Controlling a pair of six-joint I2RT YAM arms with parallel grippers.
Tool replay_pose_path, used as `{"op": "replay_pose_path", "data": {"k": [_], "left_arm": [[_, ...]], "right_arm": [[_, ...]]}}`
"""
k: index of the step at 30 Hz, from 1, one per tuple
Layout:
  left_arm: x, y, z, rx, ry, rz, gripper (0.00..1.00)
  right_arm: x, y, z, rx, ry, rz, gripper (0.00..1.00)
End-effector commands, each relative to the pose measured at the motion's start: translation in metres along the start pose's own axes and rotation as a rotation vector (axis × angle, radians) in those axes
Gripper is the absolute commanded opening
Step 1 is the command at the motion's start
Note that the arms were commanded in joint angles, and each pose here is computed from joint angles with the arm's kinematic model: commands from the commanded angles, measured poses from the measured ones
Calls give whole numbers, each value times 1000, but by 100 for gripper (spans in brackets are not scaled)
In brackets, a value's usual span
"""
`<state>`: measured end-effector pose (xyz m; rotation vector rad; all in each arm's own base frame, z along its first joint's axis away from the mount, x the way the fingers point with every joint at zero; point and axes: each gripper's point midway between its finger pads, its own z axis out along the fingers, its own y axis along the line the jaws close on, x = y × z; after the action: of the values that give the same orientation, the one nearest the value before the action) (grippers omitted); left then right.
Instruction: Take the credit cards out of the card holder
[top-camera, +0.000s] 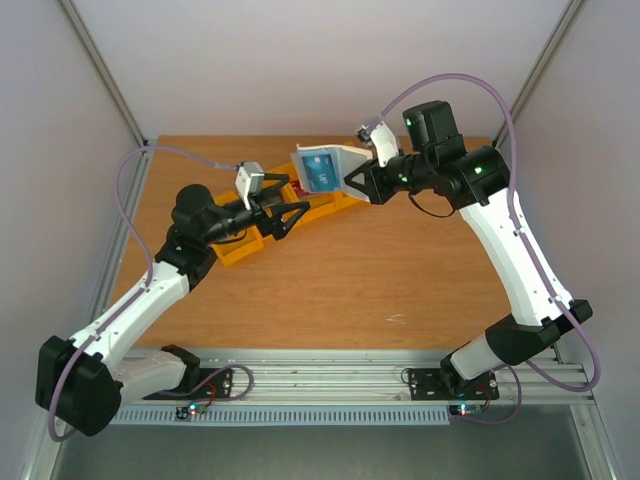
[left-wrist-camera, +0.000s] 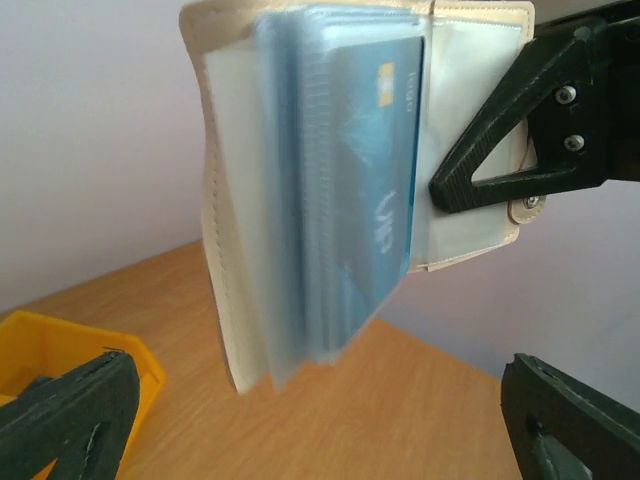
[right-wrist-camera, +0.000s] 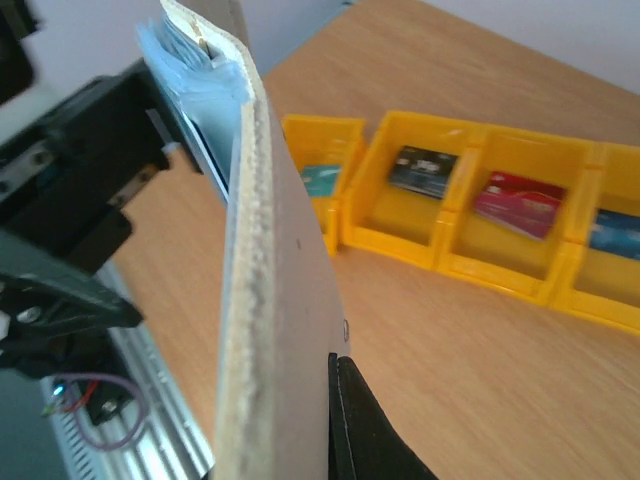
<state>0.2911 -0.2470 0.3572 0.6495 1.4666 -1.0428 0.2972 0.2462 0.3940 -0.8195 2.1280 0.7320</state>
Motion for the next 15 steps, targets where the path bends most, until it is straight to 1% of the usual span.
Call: {"op": "replay_pose_path", "data": {"k": [1,4,5,8,10,15], "left_arm": [[-17,-15,-2,102,-44,9,99],[-24,-48,-10,279,-55,99,99],[-27,-52,-11,298,-60,101,99],[-30,-46,-9,262,-64,63,99],[-31,-43,-10,240,-73,71,99],[-33,-42,-8,235,-76,60,91]], "right_arm": [[-2,43,-20,-204,-34,-119,1],[0,48,-19,-240,-24,-119,1],[0,50,-19,-254,-23,-120,1],[3,60,-19,-312,-14,-135,1],[5,66,-21,-347,-13,-152,1],[10,77,-24,-428,7,-160,1]]}}
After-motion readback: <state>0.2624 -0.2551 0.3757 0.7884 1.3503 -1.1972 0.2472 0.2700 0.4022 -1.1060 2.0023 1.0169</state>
